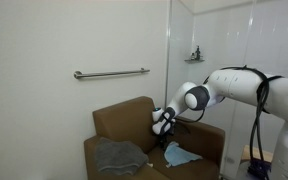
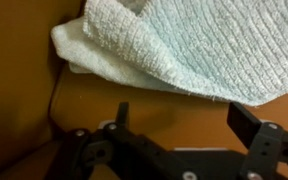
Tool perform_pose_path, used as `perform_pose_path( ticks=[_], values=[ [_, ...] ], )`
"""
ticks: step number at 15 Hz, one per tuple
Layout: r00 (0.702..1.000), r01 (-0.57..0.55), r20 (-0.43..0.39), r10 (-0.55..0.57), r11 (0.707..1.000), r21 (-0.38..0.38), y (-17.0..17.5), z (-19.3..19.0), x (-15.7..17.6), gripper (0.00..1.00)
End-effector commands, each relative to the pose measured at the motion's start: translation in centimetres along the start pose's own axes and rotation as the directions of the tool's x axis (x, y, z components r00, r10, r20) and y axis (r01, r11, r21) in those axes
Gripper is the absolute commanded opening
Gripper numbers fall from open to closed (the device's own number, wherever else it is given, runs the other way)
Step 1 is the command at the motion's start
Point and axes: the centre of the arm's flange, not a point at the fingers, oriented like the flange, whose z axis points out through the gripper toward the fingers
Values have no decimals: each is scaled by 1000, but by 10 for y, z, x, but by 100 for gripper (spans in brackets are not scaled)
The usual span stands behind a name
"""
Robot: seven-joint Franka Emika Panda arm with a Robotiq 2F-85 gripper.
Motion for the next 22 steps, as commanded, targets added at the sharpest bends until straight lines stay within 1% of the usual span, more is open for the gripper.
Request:
perform_pose_path(
  ticks=[1, 4, 6, 9, 17, 18, 19, 20, 21, 22],
  values=[
    [992, 90, 84, -97, 992, 85, 18, 21, 6, 100],
    [980, 112, 149, -132, 985, 134, 20, 24, -1, 100],
    [974, 118, 174, -145, 981, 154, 20, 27, -3, 100],
    [974, 122, 171, -147, 981, 150, 18, 33, 0, 100],
    [968, 104, 211, -136, 982, 154, 19, 46, 7, 100],
    [968, 104, 211, -136, 982, 155, 20, 46, 9, 76],
    [969, 98, 209, -129, 983, 153, 20, 47, 3, 74],
    [971, 94, 205, -125, 984, 151, 21, 47, 2, 68],
    [973, 87, 200, -115, 985, 147, 23, 46, 1, 60],
    [975, 81, 196, -109, 986, 144, 24, 46, -1, 54]
  ],
)
